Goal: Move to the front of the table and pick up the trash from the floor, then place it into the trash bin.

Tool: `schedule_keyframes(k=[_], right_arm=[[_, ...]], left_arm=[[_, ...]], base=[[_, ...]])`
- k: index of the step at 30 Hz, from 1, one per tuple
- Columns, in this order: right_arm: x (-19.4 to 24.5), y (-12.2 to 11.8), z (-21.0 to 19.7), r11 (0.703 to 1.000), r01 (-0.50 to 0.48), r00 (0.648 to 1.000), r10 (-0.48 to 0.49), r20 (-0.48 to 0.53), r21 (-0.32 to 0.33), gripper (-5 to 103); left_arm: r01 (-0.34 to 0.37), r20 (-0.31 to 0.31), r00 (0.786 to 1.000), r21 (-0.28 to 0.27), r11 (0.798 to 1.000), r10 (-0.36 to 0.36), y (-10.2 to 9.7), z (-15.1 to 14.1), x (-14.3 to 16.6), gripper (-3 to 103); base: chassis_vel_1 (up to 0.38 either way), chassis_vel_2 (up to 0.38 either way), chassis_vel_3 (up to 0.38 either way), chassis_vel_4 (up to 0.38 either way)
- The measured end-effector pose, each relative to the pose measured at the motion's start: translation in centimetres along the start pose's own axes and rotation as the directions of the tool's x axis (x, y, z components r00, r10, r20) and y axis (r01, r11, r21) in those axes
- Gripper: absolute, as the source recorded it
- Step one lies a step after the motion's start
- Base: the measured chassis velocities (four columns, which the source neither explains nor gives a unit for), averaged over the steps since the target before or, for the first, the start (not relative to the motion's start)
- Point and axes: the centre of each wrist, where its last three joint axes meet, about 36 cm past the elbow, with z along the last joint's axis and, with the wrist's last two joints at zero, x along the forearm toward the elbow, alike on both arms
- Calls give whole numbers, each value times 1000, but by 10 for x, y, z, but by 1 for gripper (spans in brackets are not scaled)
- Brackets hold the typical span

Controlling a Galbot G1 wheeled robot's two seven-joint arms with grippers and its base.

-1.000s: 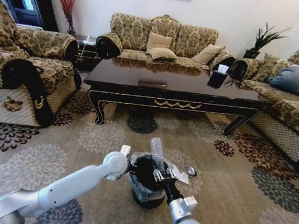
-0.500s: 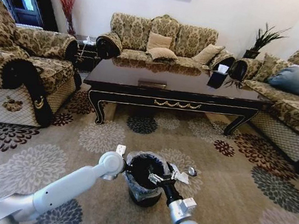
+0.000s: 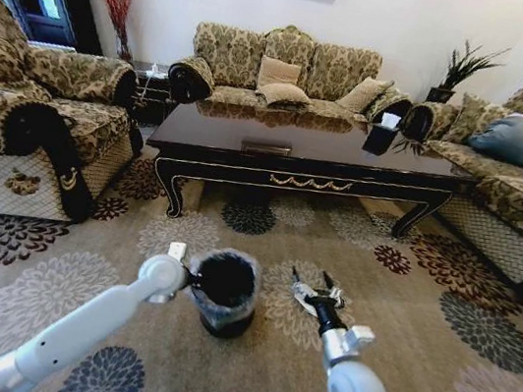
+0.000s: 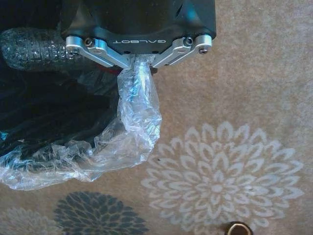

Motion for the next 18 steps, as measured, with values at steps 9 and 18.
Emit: schedule_keyframes(k=[9,18], right_arm=[[-17,-36,73,995,-97,980,100,-170,25,100],[-33,-57,149,982,-151,924,180,-338,111,100]], left_arm=[[-3,-11,1000,40,999,3,8,-4,-9,0],[-3,-10,1000,55,999,4,14,0,-10,0]], base=[[0,0,0,0],[0,0,0,0]])
